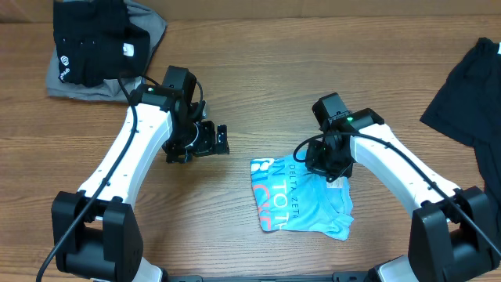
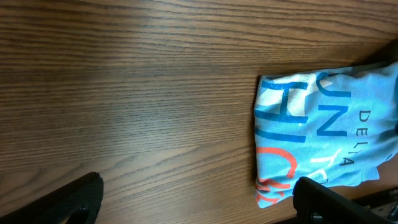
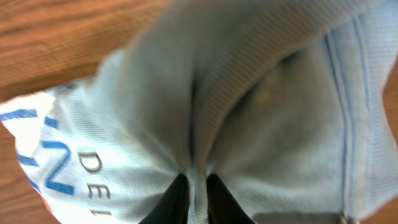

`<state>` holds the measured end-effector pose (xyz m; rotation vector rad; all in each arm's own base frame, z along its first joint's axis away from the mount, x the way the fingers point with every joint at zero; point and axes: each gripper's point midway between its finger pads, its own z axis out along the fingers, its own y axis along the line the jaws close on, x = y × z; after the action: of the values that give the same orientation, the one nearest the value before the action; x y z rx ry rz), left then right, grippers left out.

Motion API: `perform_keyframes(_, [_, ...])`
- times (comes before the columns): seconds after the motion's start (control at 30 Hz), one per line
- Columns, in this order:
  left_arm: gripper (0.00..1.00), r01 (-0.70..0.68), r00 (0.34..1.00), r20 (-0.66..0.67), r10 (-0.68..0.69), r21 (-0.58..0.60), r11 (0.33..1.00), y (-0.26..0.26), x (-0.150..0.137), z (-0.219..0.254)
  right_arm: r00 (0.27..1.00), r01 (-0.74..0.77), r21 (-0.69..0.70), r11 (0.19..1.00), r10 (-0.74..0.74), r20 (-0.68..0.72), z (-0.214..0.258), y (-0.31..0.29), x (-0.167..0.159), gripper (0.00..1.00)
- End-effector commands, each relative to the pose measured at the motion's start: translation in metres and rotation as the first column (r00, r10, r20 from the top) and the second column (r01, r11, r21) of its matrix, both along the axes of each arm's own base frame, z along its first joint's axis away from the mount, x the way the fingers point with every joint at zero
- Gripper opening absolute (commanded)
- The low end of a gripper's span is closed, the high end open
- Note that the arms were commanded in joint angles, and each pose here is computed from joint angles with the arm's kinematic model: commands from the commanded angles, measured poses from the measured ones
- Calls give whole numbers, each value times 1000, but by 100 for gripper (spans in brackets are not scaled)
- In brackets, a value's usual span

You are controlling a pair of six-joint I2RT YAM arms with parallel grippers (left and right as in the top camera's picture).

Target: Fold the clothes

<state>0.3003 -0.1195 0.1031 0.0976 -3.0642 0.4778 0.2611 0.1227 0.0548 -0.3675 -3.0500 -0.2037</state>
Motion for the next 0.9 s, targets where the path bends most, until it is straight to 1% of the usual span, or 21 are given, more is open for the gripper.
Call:
perform_keyframes(0.0, [100,9,1000,-11,-9,8,1000,-1,-2,-3,999,35,-13,999,-35,4,8,-10,8,13])
perform_keyframes(0.27, [100,9,1000,-10,-9,8,1000,-1,-2,-3,999,45,-19,999,-45,-26,12,-22,5,15])
perform_keyframes(0.4, [100,9,1000,-10,-9,8,1000,-1,-2,-3,999,40,26,999,-39,-30,13,-12,5,22])
perform_keyframes(0.67, [100,9,1000,-11,-9,8,1000,-1,-2,-3,1000,6,108,994,-6,-6,15,3,11,25])
perform_keyframes(0.77, [100,9,1000,-11,-9,8,1000,-1,-2,-3,1000,4,110,994,-3,-8,15,3,10,26])
perform_keyframes(0.87, [100,9,1000,-11,-9,8,1000,-1,-2,-3,1000,5,108,994,-4,-12,9,2,7,31])
